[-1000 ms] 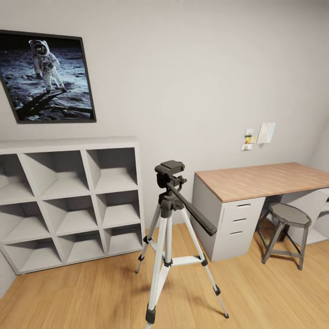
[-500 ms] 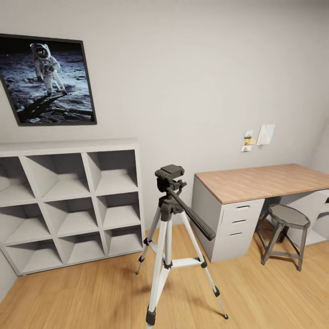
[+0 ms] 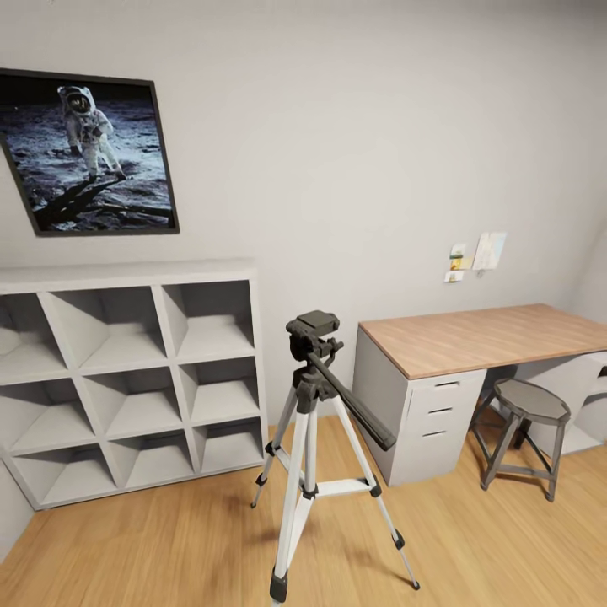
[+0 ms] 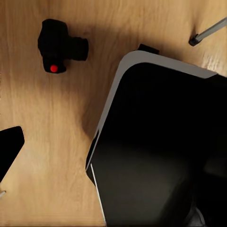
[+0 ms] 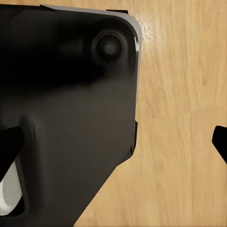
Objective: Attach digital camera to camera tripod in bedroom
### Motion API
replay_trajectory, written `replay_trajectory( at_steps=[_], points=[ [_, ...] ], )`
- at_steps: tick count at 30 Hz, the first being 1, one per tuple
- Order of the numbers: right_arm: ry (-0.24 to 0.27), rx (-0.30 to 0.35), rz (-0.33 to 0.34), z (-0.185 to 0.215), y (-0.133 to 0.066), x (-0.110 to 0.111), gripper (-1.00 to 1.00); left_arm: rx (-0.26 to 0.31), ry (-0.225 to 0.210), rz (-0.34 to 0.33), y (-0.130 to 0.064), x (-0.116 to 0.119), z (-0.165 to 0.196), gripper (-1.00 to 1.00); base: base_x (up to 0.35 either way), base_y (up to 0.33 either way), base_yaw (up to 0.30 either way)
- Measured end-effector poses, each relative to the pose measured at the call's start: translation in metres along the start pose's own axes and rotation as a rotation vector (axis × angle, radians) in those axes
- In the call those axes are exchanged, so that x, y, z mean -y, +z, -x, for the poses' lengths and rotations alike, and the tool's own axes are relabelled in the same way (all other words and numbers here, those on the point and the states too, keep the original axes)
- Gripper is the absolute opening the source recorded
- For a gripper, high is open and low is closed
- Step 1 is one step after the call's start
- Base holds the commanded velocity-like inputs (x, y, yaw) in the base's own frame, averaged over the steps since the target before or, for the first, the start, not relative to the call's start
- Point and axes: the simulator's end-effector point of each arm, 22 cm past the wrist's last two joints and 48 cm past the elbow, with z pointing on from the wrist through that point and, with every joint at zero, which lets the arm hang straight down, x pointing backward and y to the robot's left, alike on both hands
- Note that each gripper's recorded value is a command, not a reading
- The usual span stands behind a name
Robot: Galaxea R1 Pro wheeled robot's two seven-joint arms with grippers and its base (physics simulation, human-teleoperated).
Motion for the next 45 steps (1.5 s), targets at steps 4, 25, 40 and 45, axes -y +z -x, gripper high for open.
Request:
replay_trajectory(
  at_steps=[4, 25, 40, 45],
  points=[
    [0.000, 0.000, 0.000, -0.001, -0.005, 0.000, 1.00, -0.020, 0.003, 0.004, -0.004, -0.004, -0.010, 1.00, 0.000, 0.000, 0.000],
    [0.000, 0.000, -0.003, -0.006, -0.027, 0.002, 1.00, -0.037, 0.012, 0.005, -0.026, -0.011, -0.022, 1.00, 0.000, 0.000, 0.000],
    [0.000, -0.001, -0.002, -0.011, -0.041, 0.002, 1.00, -0.039, 0.008, -0.070, -0.040, -0.001, -0.025, 1.00, 0.000, 0.000, 0.000],
    [0.001, -0.002, -0.003, -0.013, -0.045, 0.003, 1.00, -0.041, 0.006, -0.082, -0.044, 0.000, -0.027, 1.00, 0.000, 0.000, 0.000]
  ],
)
